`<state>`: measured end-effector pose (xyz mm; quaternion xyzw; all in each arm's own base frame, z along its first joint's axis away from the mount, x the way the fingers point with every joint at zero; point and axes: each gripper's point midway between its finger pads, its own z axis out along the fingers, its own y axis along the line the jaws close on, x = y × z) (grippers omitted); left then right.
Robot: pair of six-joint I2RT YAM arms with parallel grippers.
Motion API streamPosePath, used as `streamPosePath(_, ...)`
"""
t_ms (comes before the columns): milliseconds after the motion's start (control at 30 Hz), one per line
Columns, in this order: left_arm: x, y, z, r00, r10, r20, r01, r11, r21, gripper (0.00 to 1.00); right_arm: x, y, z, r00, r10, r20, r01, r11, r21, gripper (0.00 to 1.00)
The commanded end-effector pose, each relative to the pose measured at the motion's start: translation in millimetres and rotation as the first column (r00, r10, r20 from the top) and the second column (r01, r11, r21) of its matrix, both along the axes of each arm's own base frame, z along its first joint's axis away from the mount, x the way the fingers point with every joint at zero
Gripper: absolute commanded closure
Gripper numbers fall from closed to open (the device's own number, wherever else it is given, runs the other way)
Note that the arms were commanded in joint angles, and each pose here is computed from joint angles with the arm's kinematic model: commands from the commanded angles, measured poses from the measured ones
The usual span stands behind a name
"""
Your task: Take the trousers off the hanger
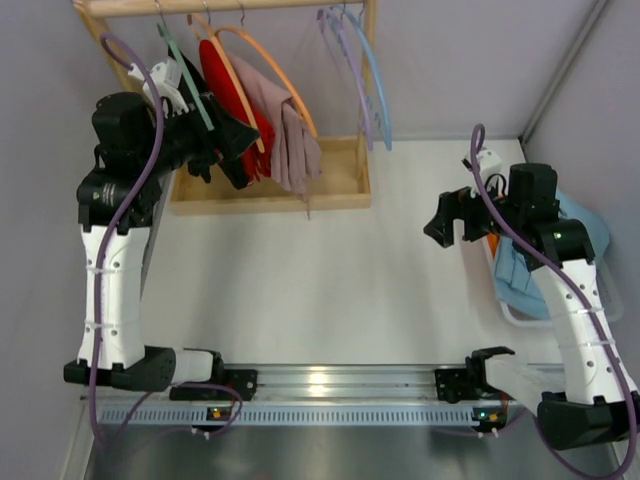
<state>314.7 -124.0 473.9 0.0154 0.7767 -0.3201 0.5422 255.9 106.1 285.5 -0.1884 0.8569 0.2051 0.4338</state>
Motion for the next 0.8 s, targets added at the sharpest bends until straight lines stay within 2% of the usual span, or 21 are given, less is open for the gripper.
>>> streamPosePath(0, 9.7, -17.5, 52.6, 0.991, -0.034, 0.127, 0.056, 0.984, -0.172, 0.11, 4.2, -2.1, 17.9, 0.999, -0.005, 0.041, 0.004, 1.000, 0.016, 0.01)
streamPosePath(67, 16.9, -22.7, 73.1, 0.978, -0.025, 0.208, 0.073, 0.971, -0.228, 0.15, 6.7, -2.2, 14.7, 1.000, -0.008, 0.026, 0.008, 1.000, 0.021, 0.01)
streamPosePath(100, 22.8, -27.5, 72.4, 0.980, -0.001, 0.201, 0.057, 0.959, -0.276, 0.20, 7.5, -1.4, 13.1, 1.000, -0.006, 0.019, 0.006, 1.000, 0.026, 0.01)
streamPosePath(167, 26.9, -39.8, 81.5, 0.972, 0.000, 0.235, 0.080, 0.939, -0.334, 0.22, 9.9, -1.9, 11.0, 1.000, -0.015, 0.003, 0.014, 0.999, 0.035, 0.01)
streamPosePath(367, 77.7, -42.8, 74.9, 0.987, 0.096, 0.130, -0.028, 0.894, -0.447, 0.24, 17.2, -3.2, 14.3, 1.000, -0.027, -0.008, 0.028, 0.998, 0.055, 0.00)
streamPosePath(533, 116.3, -40.3, 60.3, 0.980, 0.184, 0.074, -0.129, 0.876, -0.465, 0.27, 20.3, -2.7, 15.8, 0.999, -0.035, -0.016, 0.036, 0.996, 0.083, 0.01)
streamPosePath(767, 134.7, -67.9, 56.4, 0.987, 0.153, 0.055, -0.106, 0.864, -0.493, 0.28, 21.8, -3.6, 15.5, 0.999, -0.041, -0.022, 0.042, 0.995, 0.091, 0.01)
